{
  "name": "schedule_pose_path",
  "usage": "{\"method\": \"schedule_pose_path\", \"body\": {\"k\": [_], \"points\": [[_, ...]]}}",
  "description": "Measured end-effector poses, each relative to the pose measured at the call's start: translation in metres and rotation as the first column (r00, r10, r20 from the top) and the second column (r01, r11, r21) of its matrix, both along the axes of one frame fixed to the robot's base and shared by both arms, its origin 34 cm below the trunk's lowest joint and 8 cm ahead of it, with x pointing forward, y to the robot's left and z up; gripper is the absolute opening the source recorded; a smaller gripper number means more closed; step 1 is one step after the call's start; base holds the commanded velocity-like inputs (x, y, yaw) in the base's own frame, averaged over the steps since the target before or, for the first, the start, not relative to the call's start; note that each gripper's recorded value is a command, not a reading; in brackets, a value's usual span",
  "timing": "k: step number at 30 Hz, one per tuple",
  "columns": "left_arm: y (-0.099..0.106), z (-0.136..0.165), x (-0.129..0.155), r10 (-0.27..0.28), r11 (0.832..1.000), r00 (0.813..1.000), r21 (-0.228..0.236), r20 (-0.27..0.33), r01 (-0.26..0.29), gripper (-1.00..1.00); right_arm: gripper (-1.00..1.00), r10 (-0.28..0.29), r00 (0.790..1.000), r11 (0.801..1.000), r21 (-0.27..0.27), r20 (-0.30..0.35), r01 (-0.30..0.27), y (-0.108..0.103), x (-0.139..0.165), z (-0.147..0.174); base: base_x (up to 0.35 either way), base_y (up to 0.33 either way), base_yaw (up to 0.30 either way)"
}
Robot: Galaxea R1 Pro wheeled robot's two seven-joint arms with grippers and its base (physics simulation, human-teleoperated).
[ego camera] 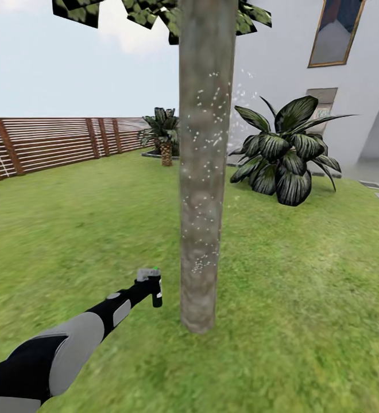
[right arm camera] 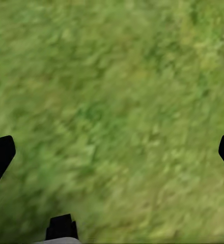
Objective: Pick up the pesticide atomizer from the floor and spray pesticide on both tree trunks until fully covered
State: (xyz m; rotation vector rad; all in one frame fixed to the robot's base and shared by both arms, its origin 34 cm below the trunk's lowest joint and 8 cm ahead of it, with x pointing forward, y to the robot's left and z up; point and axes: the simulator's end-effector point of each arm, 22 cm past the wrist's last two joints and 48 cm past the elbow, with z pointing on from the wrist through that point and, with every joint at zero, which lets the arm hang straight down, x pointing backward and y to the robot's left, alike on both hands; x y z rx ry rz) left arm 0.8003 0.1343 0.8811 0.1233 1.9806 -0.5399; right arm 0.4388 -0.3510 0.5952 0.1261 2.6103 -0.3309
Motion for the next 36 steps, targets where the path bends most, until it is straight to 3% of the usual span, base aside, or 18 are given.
{"method": "schedule_pose_path", "body": {"k": [31, 36], "points": [[0.001, 0.011, 0.001, 0.000, 1.000, 1.000, 0.002, 0.016, 0.000, -1.00, 1.00, -0.002, 1.000, 1.000, 0.003, 0.014, 0.002, 0.002, 0.005, 0.005, 0.003, 0.350, -0.239], [0.001, 0.012, 0.001, 0.000, 1.000, 1.000, 0.002, 0.018, 0.000, -1.00, 1.00, -0.006, 0.998, 1.000, 0.001, -0.055, 0.006, 0.001, -0.044, -0.011, 0.000, 0.350, -0.015]]}}
